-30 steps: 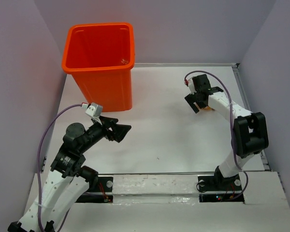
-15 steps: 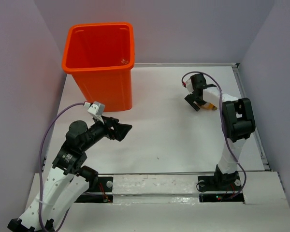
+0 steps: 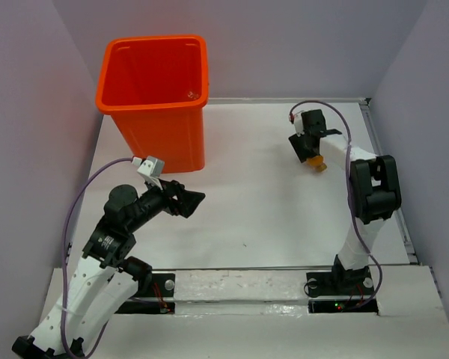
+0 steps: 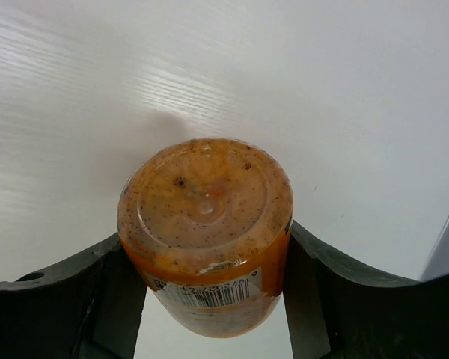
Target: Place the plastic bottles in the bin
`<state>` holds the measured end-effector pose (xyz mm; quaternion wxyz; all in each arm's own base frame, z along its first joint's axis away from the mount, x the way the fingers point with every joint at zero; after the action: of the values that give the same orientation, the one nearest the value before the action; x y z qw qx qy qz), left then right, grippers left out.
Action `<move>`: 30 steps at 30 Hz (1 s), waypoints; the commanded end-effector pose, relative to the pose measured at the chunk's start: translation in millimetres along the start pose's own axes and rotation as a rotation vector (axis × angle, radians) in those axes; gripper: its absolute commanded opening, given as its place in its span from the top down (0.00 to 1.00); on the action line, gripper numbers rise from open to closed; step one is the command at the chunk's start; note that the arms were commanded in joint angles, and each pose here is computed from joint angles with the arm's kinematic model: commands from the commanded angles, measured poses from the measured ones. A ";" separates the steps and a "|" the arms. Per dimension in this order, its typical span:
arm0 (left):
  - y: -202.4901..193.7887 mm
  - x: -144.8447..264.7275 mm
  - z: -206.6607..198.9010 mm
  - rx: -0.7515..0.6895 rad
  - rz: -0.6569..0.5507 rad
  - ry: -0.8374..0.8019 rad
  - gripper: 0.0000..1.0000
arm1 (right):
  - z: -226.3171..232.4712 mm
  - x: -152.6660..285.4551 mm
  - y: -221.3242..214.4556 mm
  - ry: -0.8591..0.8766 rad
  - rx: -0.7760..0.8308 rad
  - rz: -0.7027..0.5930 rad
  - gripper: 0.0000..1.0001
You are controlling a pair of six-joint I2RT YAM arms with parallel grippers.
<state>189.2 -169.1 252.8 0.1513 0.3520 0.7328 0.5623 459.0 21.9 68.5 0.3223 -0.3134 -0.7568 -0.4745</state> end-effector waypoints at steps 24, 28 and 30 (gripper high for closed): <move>14.1 4.7 -6.8 -0.031 -0.057 -0.036 0.01 | 219.3 523.8 299.5 1.031 -0.123 -1.444 0.60; 15.1 5.3 -7.8 -0.031 -0.062 -0.041 0.01 | 235.2 510.3 334.3 0.976 -0.131 -1.507 0.60; 14.2 4.8 -6.7 -0.029 -0.058 -0.036 0.01 | 231.6 518.3 348.5 0.928 -0.159 -1.569 0.44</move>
<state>187.7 -167.0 257.7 0.1598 0.3456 0.7347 0.5614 380.3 450.4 518.0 0.2452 0.4370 -0.5247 -0.6881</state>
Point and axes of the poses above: each gripper's point midway between its finger pads, its own x axis back along the fingers, its own z axis along the line the jaws close on, y = z × x, the point moved 1 cm from there along x, back along the fingers, and after that the axes turned 9 degrees about -x, right-handed, at the moved point
